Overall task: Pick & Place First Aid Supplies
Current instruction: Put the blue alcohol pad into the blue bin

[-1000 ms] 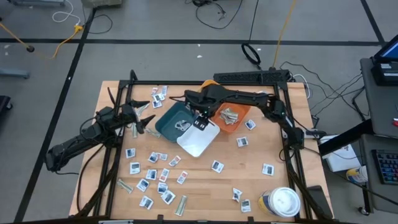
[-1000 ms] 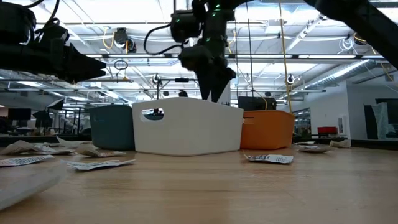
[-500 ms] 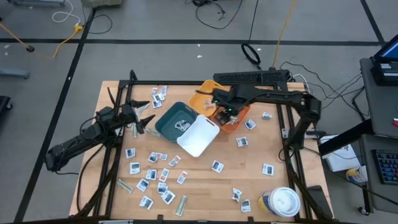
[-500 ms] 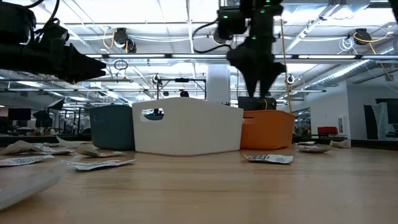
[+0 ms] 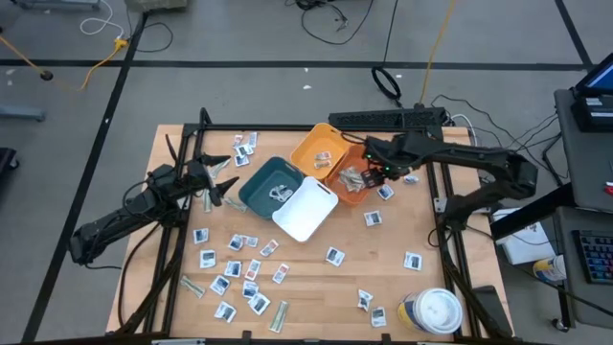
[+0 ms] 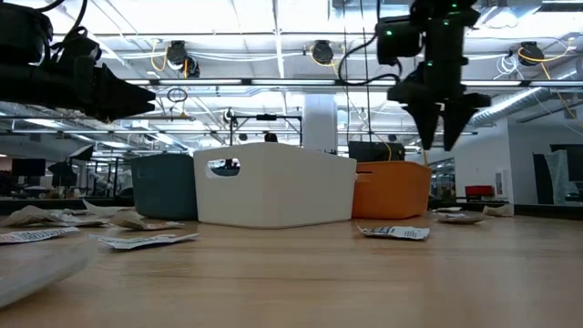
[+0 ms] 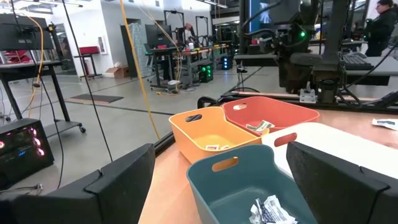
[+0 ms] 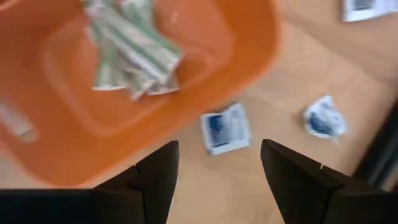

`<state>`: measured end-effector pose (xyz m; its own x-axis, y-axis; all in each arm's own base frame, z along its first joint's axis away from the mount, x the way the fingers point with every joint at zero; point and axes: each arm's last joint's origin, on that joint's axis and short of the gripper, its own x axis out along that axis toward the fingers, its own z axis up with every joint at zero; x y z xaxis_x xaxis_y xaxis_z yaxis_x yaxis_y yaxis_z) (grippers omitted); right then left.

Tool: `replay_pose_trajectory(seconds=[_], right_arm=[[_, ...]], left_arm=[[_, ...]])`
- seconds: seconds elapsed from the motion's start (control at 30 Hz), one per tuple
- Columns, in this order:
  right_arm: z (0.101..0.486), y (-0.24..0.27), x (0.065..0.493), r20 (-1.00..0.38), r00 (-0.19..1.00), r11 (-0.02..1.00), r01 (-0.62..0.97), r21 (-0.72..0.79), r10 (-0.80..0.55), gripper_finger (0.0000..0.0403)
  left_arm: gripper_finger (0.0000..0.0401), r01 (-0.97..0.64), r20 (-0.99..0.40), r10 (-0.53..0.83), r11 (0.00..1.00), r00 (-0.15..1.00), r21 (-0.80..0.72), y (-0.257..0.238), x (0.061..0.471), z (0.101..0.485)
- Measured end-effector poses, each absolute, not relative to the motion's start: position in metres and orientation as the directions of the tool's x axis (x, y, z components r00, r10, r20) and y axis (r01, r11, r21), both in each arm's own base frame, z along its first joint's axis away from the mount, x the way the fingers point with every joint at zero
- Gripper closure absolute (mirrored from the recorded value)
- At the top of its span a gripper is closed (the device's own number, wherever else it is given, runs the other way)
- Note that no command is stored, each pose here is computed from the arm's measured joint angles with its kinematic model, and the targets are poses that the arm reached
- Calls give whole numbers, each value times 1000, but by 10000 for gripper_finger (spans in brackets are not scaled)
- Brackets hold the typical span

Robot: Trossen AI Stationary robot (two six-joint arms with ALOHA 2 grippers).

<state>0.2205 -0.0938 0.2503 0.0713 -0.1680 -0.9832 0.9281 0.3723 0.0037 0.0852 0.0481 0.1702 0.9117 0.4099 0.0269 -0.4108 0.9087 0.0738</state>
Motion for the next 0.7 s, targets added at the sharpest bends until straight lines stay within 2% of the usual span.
replay_pose_trajectory(seconds=[0.27,0.7], right_arm=[[235,-92,198,-984,44,336,942,-16,-170,181],[185,-86,193,-972,65,372,928,-24,-227,181]], left_arm=[[34,-410,27,409,909,912,74,48,85,170],[34,-410,27,409,909,912,74,48,85,170]])
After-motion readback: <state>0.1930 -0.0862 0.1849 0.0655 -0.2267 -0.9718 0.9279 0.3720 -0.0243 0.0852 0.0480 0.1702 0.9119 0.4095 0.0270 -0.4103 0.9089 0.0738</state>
